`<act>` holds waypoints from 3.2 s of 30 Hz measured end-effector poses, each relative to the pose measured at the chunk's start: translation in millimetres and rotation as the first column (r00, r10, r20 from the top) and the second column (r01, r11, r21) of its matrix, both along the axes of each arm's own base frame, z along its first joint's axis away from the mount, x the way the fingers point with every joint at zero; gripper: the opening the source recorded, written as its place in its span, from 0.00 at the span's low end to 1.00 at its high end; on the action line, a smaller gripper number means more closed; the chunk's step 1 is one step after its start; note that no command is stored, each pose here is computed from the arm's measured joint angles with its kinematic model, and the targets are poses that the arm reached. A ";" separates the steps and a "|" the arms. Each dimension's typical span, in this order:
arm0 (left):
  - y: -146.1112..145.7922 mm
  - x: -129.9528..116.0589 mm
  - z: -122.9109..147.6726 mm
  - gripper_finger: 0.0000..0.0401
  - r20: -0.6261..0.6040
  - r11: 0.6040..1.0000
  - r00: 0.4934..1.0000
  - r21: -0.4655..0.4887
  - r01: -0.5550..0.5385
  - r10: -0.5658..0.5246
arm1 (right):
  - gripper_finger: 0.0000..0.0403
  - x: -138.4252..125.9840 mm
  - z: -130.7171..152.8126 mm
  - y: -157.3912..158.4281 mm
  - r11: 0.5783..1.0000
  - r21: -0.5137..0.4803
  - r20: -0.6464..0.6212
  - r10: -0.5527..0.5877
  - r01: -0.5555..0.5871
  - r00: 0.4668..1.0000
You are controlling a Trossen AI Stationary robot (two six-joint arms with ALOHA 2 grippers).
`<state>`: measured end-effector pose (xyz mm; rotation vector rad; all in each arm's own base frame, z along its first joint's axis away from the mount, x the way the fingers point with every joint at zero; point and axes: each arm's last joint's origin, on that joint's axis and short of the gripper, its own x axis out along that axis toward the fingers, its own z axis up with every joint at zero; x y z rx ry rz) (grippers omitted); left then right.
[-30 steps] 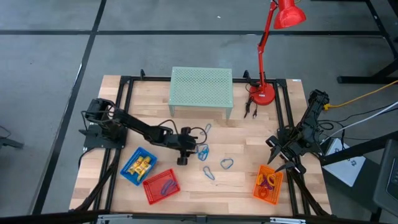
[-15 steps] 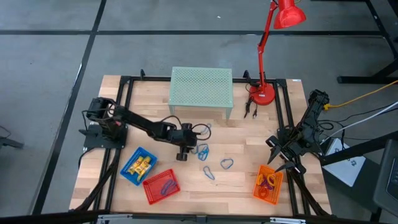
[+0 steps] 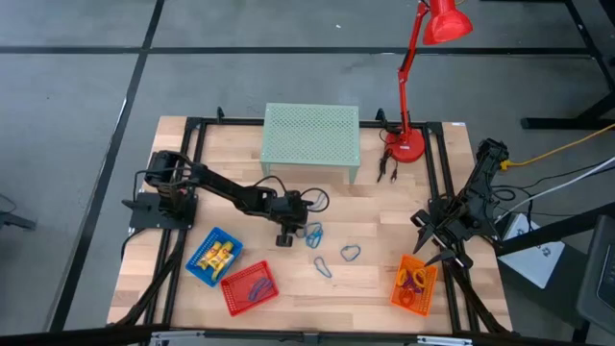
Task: Pick & Place Office Desk Supplies
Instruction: Put the blue rubber band into the red bin
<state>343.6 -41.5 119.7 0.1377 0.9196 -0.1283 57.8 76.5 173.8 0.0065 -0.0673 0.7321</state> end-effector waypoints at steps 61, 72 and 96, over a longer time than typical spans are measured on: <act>-163.6 -119.5 53.9 0.08 -0.192 0.941 0.974 -0.293 -0.172 0.119 | 0.48 0.0 -0.1 0.0 1.000 0.000 0.000 0.000 0.000 1.000; -155.3 -123.3 81.1 0.34 -0.094 0.926 0.984 -0.335 -0.173 0.149 | 0.48 0.0 0.0 0.0 1.000 0.000 0.000 0.000 0.000 1.000; -34.1 -42.2 99.0 0.39 0.209 0.967 0.952 -0.172 -0.190 0.225 | 0.48 0.0 -0.1 0.0 1.000 -0.001 -0.001 0.000 0.000 1.000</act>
